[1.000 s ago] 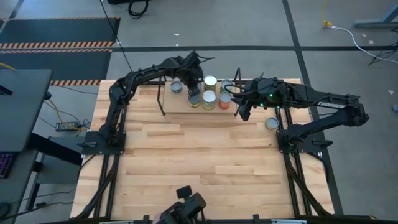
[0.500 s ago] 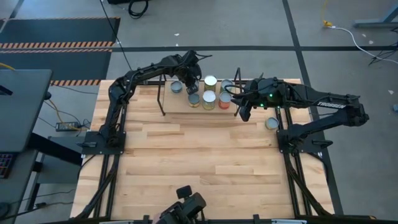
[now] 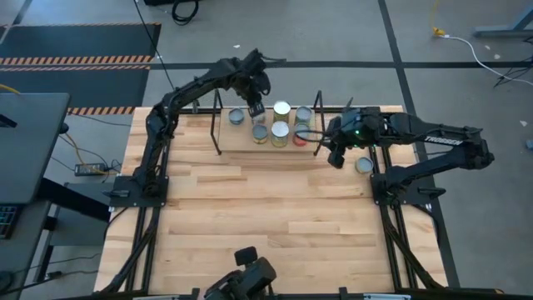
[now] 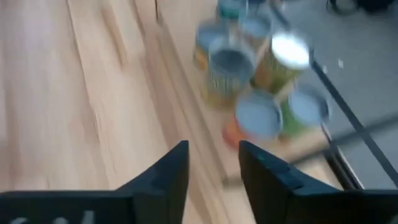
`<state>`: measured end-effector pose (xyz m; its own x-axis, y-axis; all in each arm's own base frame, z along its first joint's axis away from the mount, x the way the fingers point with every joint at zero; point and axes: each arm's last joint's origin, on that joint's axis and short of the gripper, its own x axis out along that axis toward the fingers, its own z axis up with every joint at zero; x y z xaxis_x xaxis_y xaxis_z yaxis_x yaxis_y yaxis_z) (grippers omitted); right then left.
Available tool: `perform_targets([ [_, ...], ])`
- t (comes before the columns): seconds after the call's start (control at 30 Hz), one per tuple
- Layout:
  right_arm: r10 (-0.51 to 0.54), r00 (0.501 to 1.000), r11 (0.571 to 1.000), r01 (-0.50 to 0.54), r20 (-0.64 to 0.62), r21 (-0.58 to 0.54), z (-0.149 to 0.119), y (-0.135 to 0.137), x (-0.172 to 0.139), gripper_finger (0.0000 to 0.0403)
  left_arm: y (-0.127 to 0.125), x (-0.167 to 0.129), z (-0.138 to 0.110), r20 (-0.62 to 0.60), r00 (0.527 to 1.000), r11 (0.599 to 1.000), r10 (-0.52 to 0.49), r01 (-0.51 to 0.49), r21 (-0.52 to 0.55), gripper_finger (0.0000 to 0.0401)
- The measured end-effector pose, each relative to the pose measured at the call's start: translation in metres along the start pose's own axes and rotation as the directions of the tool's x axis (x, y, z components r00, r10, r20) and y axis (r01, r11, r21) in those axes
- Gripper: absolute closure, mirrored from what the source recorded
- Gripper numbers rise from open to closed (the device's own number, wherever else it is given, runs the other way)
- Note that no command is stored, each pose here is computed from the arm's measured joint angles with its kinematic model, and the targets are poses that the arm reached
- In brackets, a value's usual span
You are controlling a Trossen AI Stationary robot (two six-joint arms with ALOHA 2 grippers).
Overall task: Pick and place cans onto a shelf
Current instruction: Put the canned mushrooms on the shelf
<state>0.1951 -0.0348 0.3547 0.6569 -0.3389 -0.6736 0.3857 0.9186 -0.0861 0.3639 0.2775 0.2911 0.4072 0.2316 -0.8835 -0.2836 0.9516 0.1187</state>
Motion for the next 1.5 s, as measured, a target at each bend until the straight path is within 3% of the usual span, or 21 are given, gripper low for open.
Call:
perform_targets([
  [0.17,-0.025,0.981,0.999,0.02,-0.19,-0.031,-0.025,-0.007,-0.014,0.0204,-0.003,-0.047,0.012,0.135,0.989,0.996,-0.056,0.064,-0.062,0.0394],
  [0.33,-0.06,0.918,0.988,0.11,-0.392,0.105,-0.047,-0.012,-0.026,0.0123,-0.02,-0.109,0.017,0.321,0.937,0.984,-0.136,0.166,-0.068,0.0394],
  [0.53,-0.116,0.857,0.915,0.289,-0.502,0.281,-0.061,-0.014,-0.025,0.0027,-0.055,-0.201,0.005,0.504,0.849,0.984,-0.156,0.178,0.005,0.0394],
  [0.6,-0.158,0.843,0.87,0.365,-0.514,0.331,-0.069,-0.016,-0.021,0.0009,-0.066,-0.225,-0.003,0.537,0.828,0.985,-0.162,0.173,0.031,0.0394],
  [0.67,-0.201,0.819,0.787,0.461,-0.537,0.409,-0.079,-0.019,-0.02,0.0007,-0.076,-0.246,-0.012,0.561,0.81,0.984,-0.168,0.169,0.052,0.0394],
  [0.77,-0.244,0.772,0.577,0.602,-0.588,0.552,-0.096,-0.027,-0.017,0.0017,-0.09,-0.274,-0.026,0.588,0.788,0.982,-0.185,0.169,0.082,0.0394],
  [0.83,-0.239,0.754,0.427,0.647,-0.612,0.631,-0.104,-0.032,-0.013,0.002,-0.098,-0.287,-0.033,0.603,0.774,0.98,-0.193,0.175,0.09,0.0394],
  [0.9,-0.204,0.74,0.304,0.67,-0.641,0.677,-0.11,-0.037,-0.006,0.002,-0.107,-0.294,-0.036,0.614,0.76,0.977,-0.211,0.182,0.111,0.0394],
  [1.13,-0.121,0.765,-0.002,0.637,-0.633,0.77,-0.116,-0.068,0.017,0.002,-0.13,-0.299,-0.038,0.597,0.749,0.958,-0.287,0.213,0.193,0.0394],
  [1.33,-0.119,0.77,-0.346,0.56,-0.627,0.753,-0.122,-0.098,0.014,0.0024,-0.144,-0.295,-0.042,0.524,0.78,0.939,-0.341,0.256,0.23,0.0394],
  [1.4,-0.095,0.768,-0.426,0.544,-0.633,0.723,-0.124,-0.103,0.016,0.0028,-0.149,-0.296,-0.041,0.527,0.772,0.934,-0.355,0.262,0.244,0.0394],
  [1.5,-0.06,0.762,-0.506,0.533,-0.644,0.678,-0.124,-0.11,0.025,0.0034,-0.155,-0.298,-0.041,0.525,0.764,0.925,-0.375,0.275,0.261,0.0394],
])
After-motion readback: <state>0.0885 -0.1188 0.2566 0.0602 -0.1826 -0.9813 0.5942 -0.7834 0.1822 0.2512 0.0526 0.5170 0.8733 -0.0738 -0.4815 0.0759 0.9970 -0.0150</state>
